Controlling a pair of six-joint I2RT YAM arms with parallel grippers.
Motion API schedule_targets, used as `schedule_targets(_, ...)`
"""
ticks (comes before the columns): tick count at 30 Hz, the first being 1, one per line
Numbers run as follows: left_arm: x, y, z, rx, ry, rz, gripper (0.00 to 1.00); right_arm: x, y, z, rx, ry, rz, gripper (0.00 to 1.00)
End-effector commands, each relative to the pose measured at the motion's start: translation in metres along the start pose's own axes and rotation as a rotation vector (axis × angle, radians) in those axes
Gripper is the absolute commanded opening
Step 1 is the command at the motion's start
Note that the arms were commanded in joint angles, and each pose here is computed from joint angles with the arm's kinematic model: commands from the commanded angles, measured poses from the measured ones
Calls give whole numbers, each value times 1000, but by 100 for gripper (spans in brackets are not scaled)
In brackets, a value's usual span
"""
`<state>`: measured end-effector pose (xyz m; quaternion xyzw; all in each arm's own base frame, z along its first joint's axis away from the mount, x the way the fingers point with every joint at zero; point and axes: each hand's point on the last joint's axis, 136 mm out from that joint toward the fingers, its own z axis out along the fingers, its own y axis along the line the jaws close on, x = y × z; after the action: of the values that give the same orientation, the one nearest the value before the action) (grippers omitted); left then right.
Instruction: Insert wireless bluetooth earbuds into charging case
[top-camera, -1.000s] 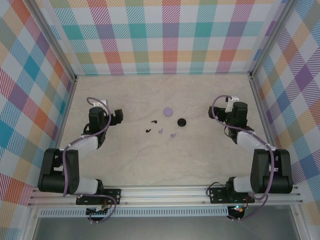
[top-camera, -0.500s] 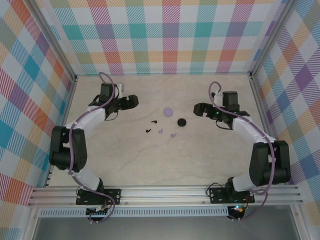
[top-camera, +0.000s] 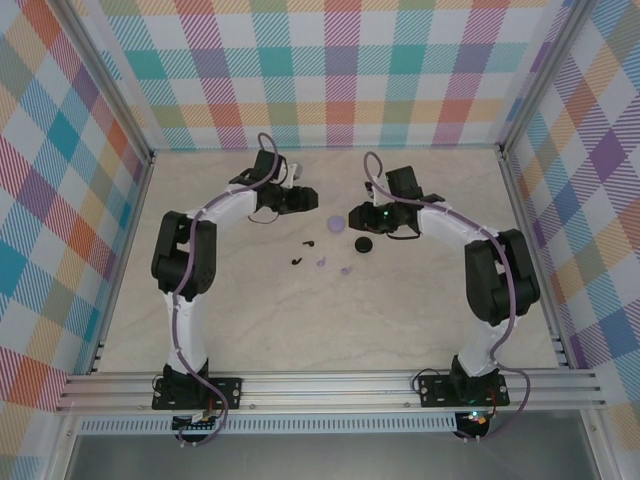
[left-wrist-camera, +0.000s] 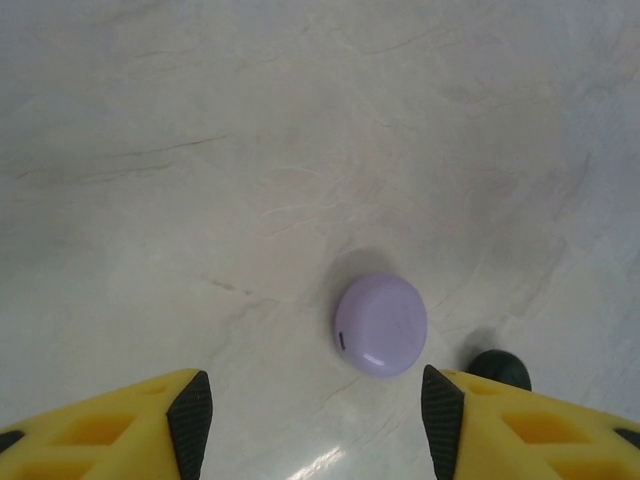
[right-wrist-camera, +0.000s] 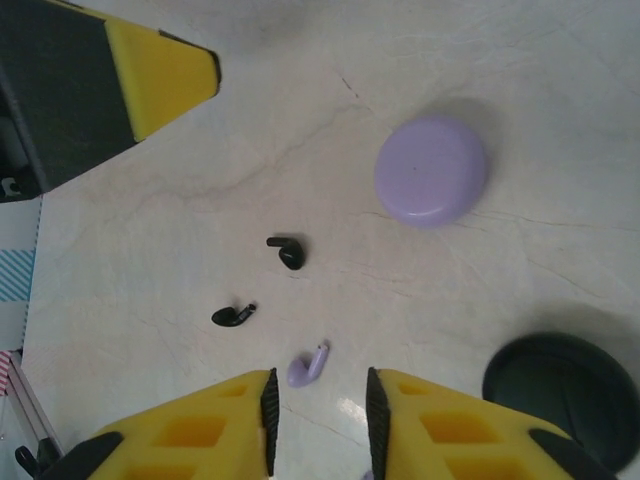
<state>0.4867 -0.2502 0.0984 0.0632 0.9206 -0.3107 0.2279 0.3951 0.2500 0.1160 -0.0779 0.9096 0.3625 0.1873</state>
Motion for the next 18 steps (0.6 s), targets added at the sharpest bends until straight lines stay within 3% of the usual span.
schedule_targets(1,1,-11,11,40,55,-29,57,2,-1,12,8,58,67,28)
schedule_targets(18,10,-22,55,153,173,-78,48,0,-20,62,35,207,168,21)
